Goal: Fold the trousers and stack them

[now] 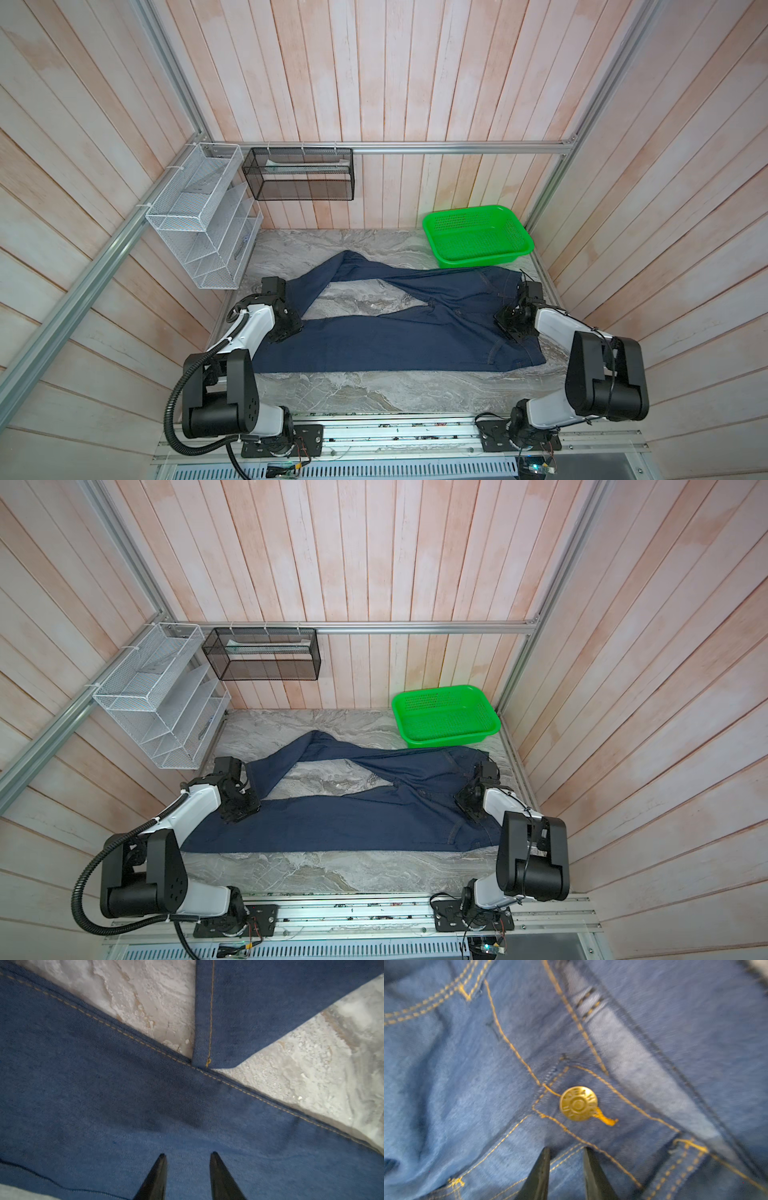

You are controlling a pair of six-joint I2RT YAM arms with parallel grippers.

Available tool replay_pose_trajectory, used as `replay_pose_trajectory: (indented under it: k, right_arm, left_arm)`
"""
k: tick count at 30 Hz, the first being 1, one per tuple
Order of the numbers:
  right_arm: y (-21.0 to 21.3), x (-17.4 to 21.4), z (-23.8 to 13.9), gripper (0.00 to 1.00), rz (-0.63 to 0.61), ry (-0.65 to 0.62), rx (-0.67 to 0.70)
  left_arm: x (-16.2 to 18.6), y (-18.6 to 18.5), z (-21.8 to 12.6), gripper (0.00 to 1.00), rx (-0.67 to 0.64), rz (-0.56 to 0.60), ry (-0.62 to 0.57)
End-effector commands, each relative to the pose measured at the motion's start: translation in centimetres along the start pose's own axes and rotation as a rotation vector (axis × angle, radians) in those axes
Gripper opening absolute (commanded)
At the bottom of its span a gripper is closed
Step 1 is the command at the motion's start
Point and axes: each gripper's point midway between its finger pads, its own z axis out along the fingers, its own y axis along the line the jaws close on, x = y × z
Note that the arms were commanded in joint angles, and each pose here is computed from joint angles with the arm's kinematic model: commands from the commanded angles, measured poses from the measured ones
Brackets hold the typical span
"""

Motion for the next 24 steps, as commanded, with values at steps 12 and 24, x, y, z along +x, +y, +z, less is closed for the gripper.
replay_pose_trajectory:
  k: [12,24]
  right_arm:
    - [-2.6,-2.6,-5.2,0.35,-0.02,-0.099,0.015]
    - [5.0,-1.6,-9.5,0.39,-0.125,-0.129,-0.237]
  left_arm:
    - [-2.4,-0.7,-1.7,0.45,0.011,0.021,-0.08]
    - [-6.6,-6.7,-6.3,0.56,0.152,0.104,-0.191]
